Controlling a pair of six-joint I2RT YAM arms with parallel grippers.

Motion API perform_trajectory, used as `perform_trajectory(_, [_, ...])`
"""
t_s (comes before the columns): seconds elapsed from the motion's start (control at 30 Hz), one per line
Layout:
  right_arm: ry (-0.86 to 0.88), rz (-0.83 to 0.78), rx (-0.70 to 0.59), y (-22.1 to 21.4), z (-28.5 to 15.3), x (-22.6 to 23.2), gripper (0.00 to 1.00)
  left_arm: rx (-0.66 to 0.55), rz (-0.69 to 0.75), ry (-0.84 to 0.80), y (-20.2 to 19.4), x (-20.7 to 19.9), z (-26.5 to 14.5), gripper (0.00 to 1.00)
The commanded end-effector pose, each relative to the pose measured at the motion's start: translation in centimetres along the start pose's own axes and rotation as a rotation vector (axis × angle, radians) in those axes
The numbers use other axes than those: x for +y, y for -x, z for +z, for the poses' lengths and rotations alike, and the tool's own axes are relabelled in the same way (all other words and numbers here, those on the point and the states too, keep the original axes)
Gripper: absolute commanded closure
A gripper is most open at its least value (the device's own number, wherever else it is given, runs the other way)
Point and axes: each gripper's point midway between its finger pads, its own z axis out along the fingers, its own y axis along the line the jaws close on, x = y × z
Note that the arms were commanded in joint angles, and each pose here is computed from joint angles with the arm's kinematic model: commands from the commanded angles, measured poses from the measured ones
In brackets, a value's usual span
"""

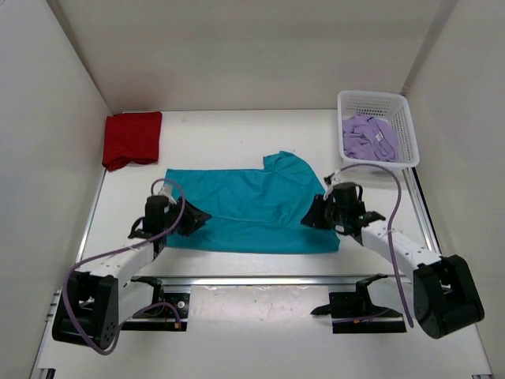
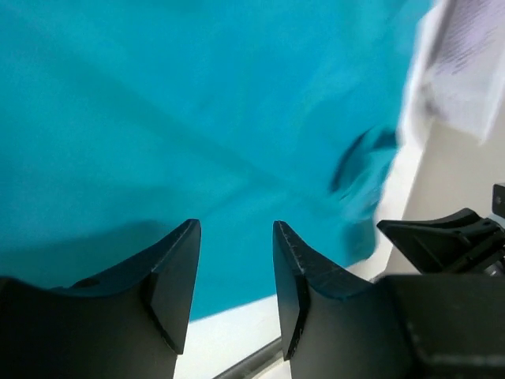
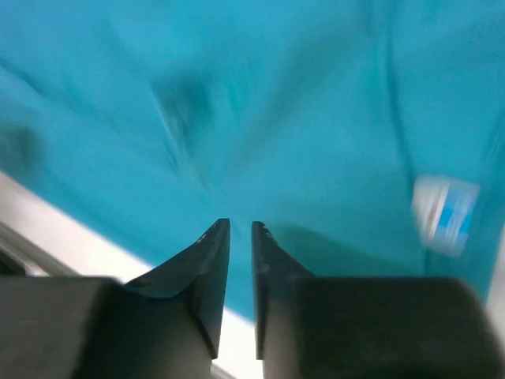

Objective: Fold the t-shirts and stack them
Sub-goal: Fold the flattened tshirt in 1/3 of the way, then grap the side of the flattened tshirt furthest away from the robot with both arms

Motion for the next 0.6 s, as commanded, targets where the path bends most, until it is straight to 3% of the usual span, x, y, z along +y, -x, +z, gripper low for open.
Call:
perform_trajectory(0.0, [0.079,-0.047,-0.162,8.6,0.0,2.8,0.86,-0.112,0.112,-0.047,5.9,-4.9,-0.5,0.48])
perform_trajectory(0.07, [0.073,-0.107,-0.235,13.9,0.9,3.8,1.00,-0.121,0.121,-0.035,7.6,-5.5,0.5,0.54])
perform_trajectory(0.2, [0.000,-0.163,-0.197,20.6,6.5,3.0,1.00,-0.095,0.121,-0.014,9.2,-5.8,2.7,0.74])
perform_trajectory(0.37, [-0.045,-0.225,-0.208,26.2,11.0,1.4,0.72,-0.100,0.120,0.018,10.4,-5.4,4.0,0.80])
perform_trajectory(0.57, [-0.123,-0.285,-0.125,28.2,15.1,-1.3,0.61,-0.062,0.113,0.035,9.8,-3.9,5.0,0.79])
